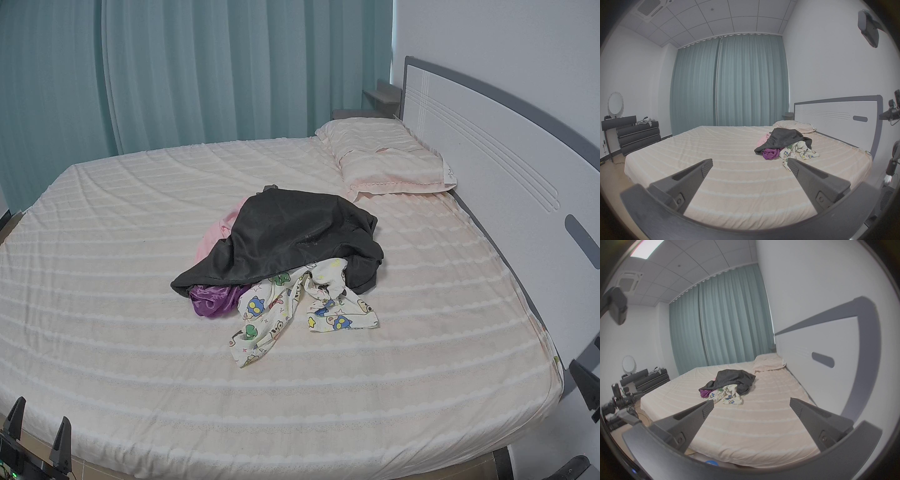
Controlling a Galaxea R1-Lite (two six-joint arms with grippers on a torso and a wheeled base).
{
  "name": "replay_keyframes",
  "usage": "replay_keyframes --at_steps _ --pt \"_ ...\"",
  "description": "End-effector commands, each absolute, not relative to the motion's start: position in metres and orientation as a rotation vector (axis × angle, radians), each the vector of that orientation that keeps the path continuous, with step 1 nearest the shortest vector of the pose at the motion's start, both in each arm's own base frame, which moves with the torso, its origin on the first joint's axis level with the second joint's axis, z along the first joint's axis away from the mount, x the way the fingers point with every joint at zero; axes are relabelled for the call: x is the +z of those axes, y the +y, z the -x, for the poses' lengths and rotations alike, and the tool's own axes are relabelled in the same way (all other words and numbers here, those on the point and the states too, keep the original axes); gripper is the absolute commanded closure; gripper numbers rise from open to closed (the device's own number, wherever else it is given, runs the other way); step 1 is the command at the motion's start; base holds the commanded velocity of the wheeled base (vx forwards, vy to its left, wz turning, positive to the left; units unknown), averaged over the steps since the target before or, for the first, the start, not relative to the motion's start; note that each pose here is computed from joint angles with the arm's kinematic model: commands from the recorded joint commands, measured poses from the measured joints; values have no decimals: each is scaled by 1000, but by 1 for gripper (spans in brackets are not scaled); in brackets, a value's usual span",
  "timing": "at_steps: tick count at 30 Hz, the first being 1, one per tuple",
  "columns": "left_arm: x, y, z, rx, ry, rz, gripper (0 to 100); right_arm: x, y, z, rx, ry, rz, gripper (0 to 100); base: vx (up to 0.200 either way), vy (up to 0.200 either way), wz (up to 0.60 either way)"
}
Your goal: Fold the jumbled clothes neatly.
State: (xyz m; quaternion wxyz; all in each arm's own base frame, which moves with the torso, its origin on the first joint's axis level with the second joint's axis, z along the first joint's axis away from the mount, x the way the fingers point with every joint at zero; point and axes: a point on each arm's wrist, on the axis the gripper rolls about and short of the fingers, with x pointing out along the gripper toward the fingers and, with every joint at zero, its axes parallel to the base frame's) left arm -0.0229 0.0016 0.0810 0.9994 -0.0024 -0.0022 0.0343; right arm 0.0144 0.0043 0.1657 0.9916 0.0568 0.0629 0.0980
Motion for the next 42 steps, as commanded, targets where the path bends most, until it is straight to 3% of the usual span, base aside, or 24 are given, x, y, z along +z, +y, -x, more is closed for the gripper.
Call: replay_keyframes --at_steps 1,8,18,24,30,42 --pt "76 2 23 71 -3 5 0 148 22 -161 288 578 -287 0 0 0 0" --pt "76 2 23 69 -3 6 0 105 53 -253 287 667 -451 0 0 0 0" --pt "76 2 23 69 -3 5 0 72 98 -329 278 705 -571 0 0 0 0" --pt "76 2 23 69 -3 6 0 54 119 -354 283 712 -561 0 0 0 0" --pt "76 2 23 71 -3 5 0 13 145 -389 192 696 -514 0 0 0 0" --pt "76 2 23 69 -3 6 0 -4 175 -412 181 656 -484 0 0 0 0"
